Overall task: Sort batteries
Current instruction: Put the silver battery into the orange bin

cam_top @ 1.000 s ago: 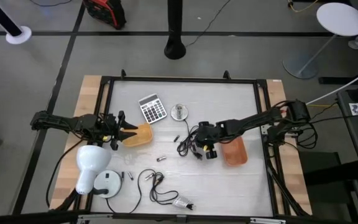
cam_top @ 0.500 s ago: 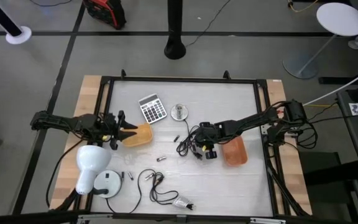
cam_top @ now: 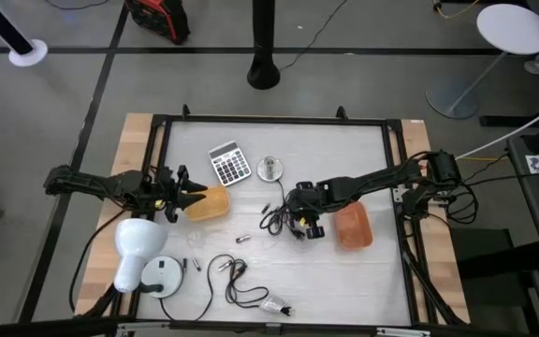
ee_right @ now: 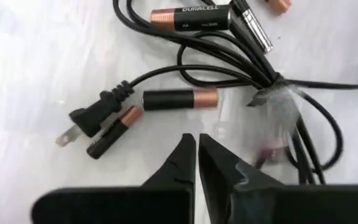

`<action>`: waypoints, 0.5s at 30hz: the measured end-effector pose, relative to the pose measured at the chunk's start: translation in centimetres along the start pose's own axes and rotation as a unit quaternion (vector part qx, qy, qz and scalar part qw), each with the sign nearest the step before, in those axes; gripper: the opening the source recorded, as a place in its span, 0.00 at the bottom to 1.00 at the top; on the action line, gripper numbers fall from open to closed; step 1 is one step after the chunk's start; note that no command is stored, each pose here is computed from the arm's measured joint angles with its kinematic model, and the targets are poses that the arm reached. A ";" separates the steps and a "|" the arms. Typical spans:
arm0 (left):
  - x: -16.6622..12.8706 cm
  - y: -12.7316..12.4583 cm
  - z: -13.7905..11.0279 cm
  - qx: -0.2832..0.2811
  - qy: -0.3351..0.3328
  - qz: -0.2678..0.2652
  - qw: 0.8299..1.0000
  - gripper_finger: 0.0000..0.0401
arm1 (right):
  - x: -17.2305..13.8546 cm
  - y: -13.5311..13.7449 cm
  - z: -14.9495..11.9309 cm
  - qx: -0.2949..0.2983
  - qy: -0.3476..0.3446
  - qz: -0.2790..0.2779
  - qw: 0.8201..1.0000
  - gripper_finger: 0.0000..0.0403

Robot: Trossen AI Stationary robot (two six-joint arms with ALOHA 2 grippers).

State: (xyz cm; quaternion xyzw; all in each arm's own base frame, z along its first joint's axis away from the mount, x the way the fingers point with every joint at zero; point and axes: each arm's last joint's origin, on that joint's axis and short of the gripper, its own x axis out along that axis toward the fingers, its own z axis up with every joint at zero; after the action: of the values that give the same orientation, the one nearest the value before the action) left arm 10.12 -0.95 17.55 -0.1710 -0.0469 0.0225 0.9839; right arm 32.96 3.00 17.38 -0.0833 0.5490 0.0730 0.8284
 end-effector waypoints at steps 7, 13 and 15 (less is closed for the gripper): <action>1.2 -0.4 0.3 -0.007 -0.020 -0.003 1.000 0.31 | -2.4 -0.2 1.6 0.000 0.032 0.004 0.999 0.00; 2.6 -0.5 -0.2 0.011 0.000 0.004 1.000 0.31 | -3.6 -0.4 2.5 0.000 0.025 0.000 1.000 0.02; 3.1 -0.6 -0.4 0.013 0.010 0.007 1.000 0.31 | -3.6 -0.5 2.6 -0.001 0.026 -0.023 0.999 0.02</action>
State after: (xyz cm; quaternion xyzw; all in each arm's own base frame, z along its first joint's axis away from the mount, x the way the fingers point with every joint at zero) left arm 13.22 -1.41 17.65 -0.1590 -0.0358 0.0284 0.9862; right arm 33.99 2.95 21.73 -0.0983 0.5680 0.0523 0.8155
